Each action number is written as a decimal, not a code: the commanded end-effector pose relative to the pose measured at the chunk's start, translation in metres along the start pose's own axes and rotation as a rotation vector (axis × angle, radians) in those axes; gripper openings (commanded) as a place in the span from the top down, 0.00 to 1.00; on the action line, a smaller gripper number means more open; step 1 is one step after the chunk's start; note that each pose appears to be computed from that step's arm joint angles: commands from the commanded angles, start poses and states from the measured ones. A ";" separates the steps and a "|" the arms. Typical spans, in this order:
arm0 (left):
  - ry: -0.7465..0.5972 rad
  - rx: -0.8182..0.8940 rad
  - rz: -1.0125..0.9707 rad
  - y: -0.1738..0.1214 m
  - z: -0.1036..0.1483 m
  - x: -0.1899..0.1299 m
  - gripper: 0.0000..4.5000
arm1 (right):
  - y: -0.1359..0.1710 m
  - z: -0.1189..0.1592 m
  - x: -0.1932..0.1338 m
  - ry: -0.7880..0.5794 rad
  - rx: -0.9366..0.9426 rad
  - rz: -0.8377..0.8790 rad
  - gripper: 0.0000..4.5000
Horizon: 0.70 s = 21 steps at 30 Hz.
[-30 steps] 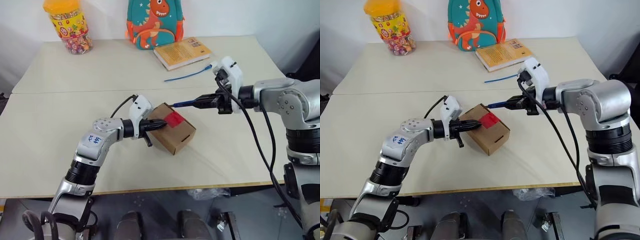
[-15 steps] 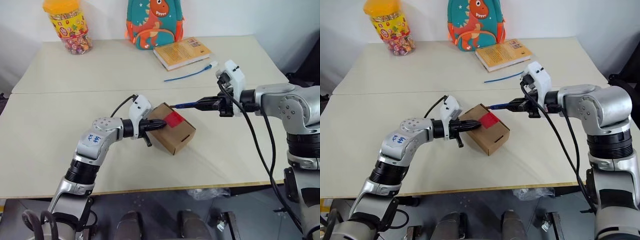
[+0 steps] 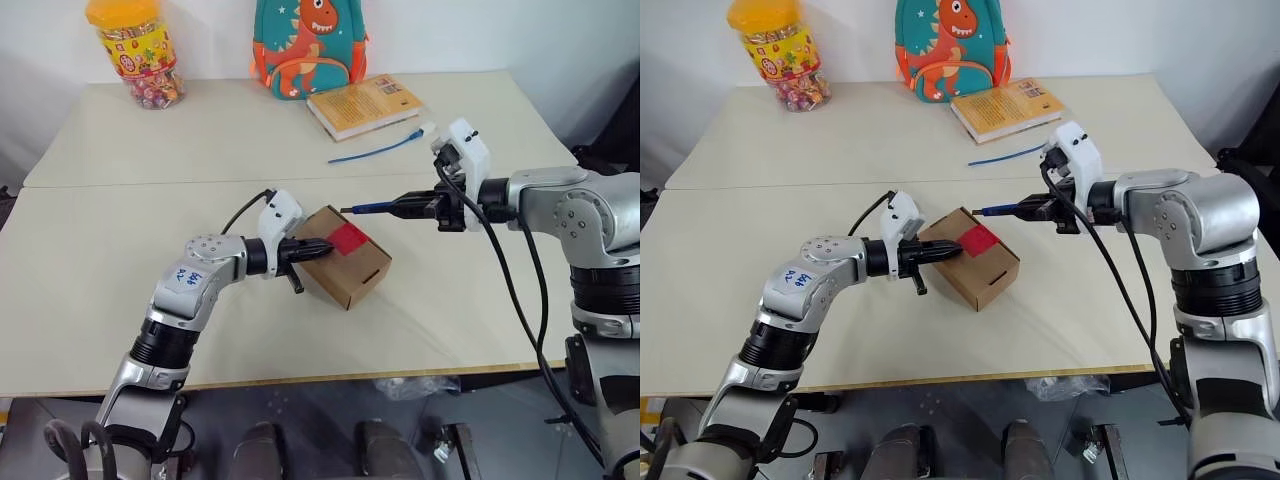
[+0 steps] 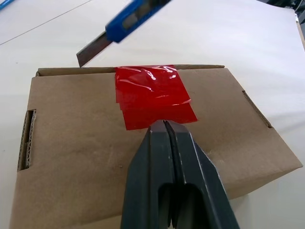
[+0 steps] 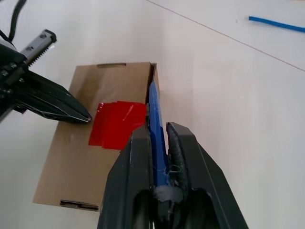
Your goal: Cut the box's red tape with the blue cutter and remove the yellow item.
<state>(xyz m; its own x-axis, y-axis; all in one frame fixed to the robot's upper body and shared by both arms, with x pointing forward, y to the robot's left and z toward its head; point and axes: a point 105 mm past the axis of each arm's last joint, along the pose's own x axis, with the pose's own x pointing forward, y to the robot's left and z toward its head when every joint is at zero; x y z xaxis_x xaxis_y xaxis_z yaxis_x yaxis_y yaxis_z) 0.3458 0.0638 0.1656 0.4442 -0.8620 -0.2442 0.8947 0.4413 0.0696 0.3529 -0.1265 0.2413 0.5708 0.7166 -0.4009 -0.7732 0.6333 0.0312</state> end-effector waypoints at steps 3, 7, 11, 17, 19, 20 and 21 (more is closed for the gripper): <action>0.055 -0.038 -0.016 -0.004 -0.015 0.003 1.00 | 0.004 0.005 -0.007 -0.009 -0.034 0.015 0.96; 0.053 -0.040 -0.018 -0.004 -0.015 0.005 1.00 | 0.008 0.001 -0.007 0.011 -0.034 0.037 0.96; 0.052 -0.041 -0.020 -0.005 -0.015 0.005 1.00 | 0.002 0.010 -0.008 -0.032 -0.057 -0.003 0.96; 0.054 -0.040 -0.026 -0.006 -0.015 0.005 1.00 | -0.005 0.029 -0.013 -0.095 -0.080 -0.032 0.96; 0.055 -0.039 -0.027 -0.006 -0.016 0.005 1.00 | -0.003 0.028 -0.012 -0.086 -0.081 -0.020 0.96; 0.055 -0.039 -0.027 -0.006 -0.016 0.005 1.00 | -0.002 0.027 -0.011 -0.083 -0.082 -0.016 0.96; 0.055 -0.038 -0.028 -0.006 -0.016 0.006 1.00 | -0.001 0.025 -0.010 -0.079 -0.078 -0.012 0.96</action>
<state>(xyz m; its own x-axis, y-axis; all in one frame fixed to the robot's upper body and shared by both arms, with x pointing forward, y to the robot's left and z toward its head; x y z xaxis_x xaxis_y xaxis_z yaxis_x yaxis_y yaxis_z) 0.3455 0.0625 0.1653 0.4411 -0.8637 -0.2436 0.8961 0.4389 0.0665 0.3585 -0.1293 0.2564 0.5938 0.7175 -0.3642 -0.7733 0.6340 -0.0117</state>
